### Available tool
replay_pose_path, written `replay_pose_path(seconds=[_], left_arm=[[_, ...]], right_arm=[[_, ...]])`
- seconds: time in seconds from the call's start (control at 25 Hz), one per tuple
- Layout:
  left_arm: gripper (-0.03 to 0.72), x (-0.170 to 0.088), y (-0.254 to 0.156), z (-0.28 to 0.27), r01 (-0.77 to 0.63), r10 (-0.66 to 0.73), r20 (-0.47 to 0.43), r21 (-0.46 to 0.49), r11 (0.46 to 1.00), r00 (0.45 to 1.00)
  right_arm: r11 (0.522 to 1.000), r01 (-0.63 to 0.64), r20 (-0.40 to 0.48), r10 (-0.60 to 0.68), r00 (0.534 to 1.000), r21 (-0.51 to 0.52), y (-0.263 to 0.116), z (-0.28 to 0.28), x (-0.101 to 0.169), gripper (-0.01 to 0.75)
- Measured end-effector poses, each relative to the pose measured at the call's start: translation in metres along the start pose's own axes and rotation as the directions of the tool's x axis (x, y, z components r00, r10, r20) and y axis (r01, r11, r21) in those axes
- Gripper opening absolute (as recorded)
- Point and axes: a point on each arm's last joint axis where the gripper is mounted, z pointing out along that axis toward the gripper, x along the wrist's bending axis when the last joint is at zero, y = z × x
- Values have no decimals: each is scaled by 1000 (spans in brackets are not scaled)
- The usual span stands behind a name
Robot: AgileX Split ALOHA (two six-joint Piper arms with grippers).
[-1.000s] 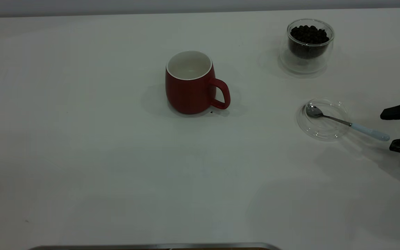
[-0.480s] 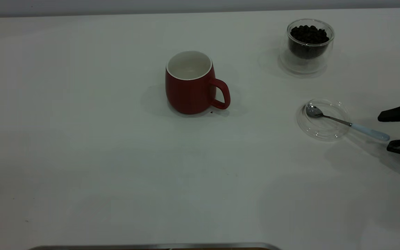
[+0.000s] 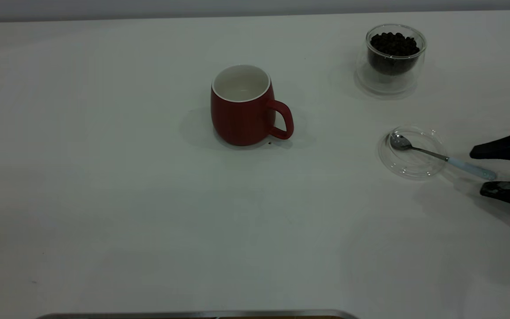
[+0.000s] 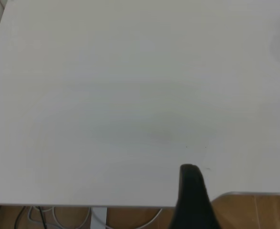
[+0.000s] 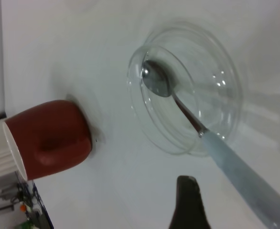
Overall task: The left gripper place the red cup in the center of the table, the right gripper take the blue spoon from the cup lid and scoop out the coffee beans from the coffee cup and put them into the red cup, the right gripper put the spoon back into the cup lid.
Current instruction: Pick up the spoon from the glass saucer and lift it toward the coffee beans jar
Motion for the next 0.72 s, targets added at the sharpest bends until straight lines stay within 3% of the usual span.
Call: replay_pose_path(seconds=[0.24, 0.72], left_arm=[[587, 0, 0, 0, 0, 0, 0, 0, 1000, 1000], [587, 0, 0, 0, 0, 0, 0, 0, 1000, 1000]], right_arm=[[1000, 11, 1, -11, 1000, 11, 2, 6, 3, 534], [1000, 8, 10, -8, 1000, 11, 2, 6, 2, 256]])
